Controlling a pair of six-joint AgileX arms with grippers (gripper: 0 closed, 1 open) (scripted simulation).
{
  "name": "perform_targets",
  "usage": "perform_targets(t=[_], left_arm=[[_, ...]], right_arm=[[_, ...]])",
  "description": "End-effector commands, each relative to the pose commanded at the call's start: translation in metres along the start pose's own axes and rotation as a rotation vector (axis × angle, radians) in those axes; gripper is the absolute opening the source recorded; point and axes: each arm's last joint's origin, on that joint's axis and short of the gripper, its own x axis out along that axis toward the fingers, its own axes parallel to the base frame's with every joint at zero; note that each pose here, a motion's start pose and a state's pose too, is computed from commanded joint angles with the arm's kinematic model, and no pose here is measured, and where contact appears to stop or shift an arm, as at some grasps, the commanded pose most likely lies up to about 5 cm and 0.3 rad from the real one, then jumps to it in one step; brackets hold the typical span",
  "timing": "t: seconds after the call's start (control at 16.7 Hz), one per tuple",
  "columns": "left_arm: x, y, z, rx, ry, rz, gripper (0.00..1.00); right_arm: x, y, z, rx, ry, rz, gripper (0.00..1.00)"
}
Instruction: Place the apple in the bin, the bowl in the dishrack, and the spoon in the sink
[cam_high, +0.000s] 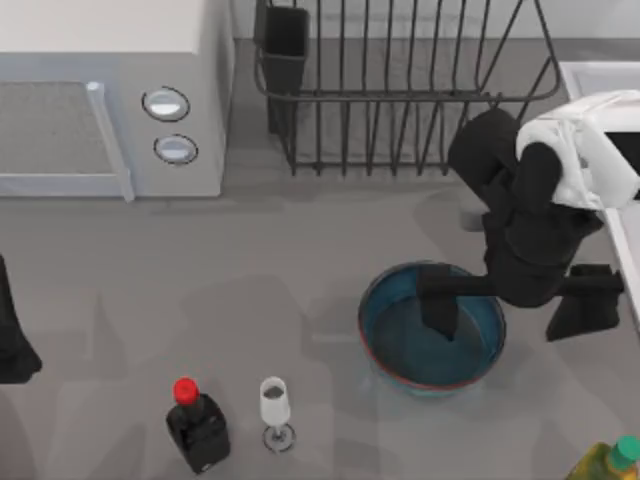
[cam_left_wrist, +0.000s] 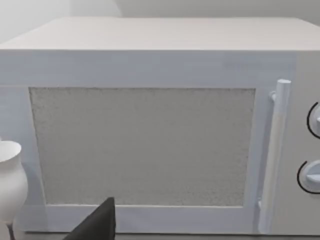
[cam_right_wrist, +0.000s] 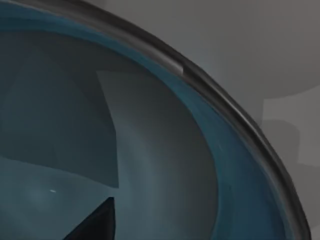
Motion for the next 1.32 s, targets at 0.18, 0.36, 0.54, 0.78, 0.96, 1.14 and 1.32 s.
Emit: perform_targets(t=[0.18, 0.36, 0.54, 0.78, 0.96, 1.14, 1.32], left_arm=[[0.0, 0.0, 0.0, 0.0, 0.0, 0.0, 1.0], [0.0, 0.0, 0.0, 0.0, 0.0, 0.0, 1.0], [0.0, 0.0, 0.0, 0.0, 0.0, 0.0, 1.0], [0.0, 0.0, 0.0, 0.0, 0.0, 0.0, 1.0], [0.0, 0.0, 0.0, 0.0, 0.0, 0.0, 1.0], [0.0, 0.0, 0.0, 0.0, 0.0, 0.0, 1.0], [0.0, 0.0, 0.0, 0.0, 0.0, 0.0, 1.0]], right_arm=[[0.0, 0.0, 0.0, 0.0, 0.0, 0.0, 1.0], [0.0, 0.0, 0.0, 0.0, 0.0, 0.0, 0.77], [0.0, 0.0, 0.0, 0.0, 0.0, 0.0, 0.55], [0.0, 0.0, 0.0, 0.0, 0.0, 0.0, 0.25], [0.0, 0.0, 0.0, 0.0, 0.0, 0.0, 0.02], [0.0, 0.0, 0.0, 0.0, 0.0, 0.0, 0.0], [0.0, 0.0, 0.0, 0.0, 0.0, 0.0, 0.0]])
